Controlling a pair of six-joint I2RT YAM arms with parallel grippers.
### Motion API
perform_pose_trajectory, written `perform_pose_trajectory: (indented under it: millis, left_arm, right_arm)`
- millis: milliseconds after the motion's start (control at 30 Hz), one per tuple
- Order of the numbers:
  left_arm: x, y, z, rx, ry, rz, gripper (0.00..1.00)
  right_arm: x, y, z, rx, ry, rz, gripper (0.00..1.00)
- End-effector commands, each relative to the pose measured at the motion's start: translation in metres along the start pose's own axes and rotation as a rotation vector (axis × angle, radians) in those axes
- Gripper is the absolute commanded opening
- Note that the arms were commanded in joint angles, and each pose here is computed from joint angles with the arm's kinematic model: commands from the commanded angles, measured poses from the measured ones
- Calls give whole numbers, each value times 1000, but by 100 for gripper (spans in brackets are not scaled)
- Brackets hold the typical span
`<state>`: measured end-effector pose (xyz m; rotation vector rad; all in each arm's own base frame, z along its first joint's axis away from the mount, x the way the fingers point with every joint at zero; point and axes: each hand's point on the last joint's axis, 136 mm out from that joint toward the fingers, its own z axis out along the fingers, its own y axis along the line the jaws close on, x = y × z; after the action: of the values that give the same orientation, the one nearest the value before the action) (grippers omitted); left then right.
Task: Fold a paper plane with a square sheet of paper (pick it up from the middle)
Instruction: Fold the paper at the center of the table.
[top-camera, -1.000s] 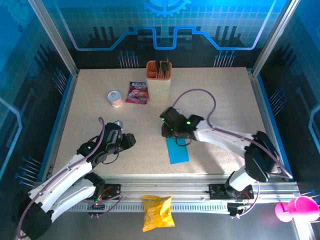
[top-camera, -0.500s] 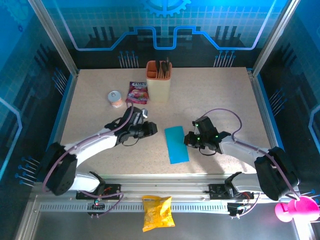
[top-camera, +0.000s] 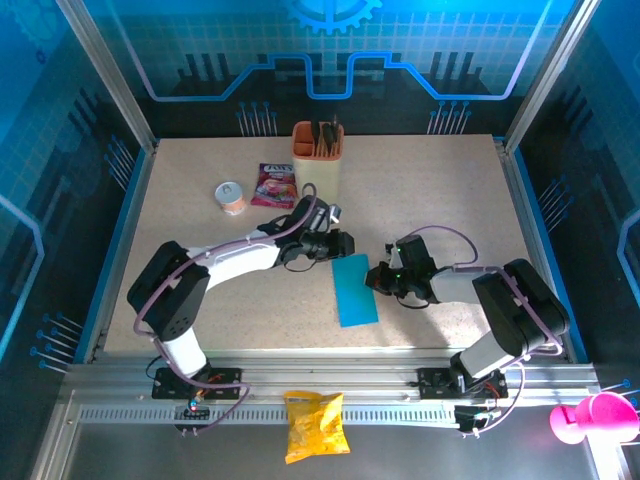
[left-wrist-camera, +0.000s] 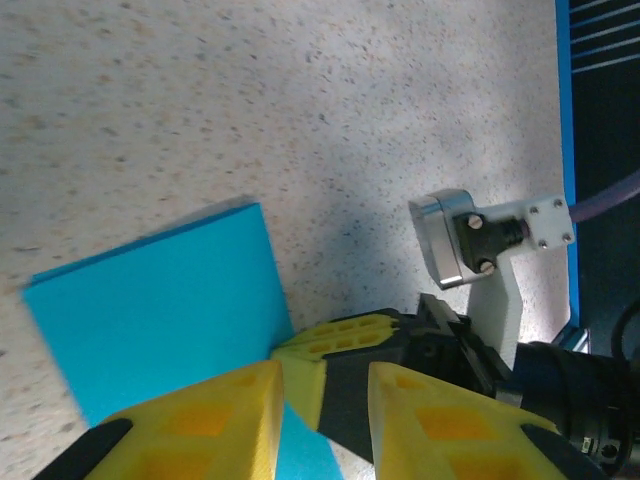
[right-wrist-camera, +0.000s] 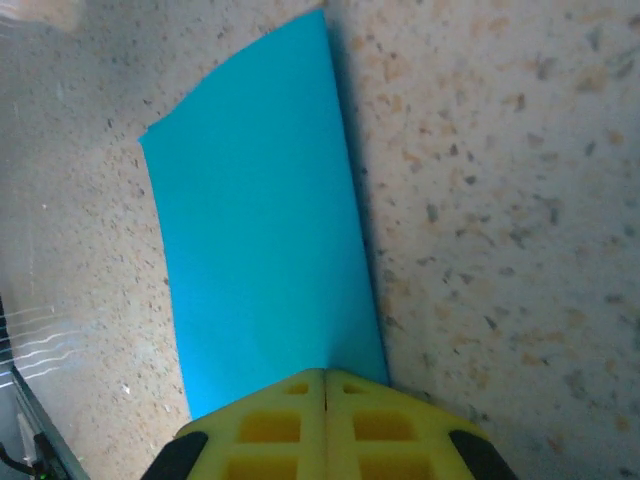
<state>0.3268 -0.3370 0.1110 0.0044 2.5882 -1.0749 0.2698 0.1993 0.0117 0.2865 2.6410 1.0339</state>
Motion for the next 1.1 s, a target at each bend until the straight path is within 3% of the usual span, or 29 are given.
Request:
perform_pose_trajectory:
  millis: [0, 167, 467, 700, 1067]
  left_arm:
    - [5, -15, 10, 37, 35, 38, 29]
    - [11, -16, 19, 41, 48, 28, 28]
    - [12, -13, 24, 43, 53, 16, 28]
    - [18, -23, 30, 77, 80, 16, 26]
    - [35, -30, 49, 95, 129, 11, 23]
  right_arm:
    - [10, -19, 9, 18, 25, 51, 0]
    - [10, -4, 6, -60, 30, 37, 0]
    - [0, 35, -39, -118, -45, -49, 0]
    - [21, 31, -52, -103, -48, -54, 0]
    - [48, 18, -32, -71, -18, -47, 0]
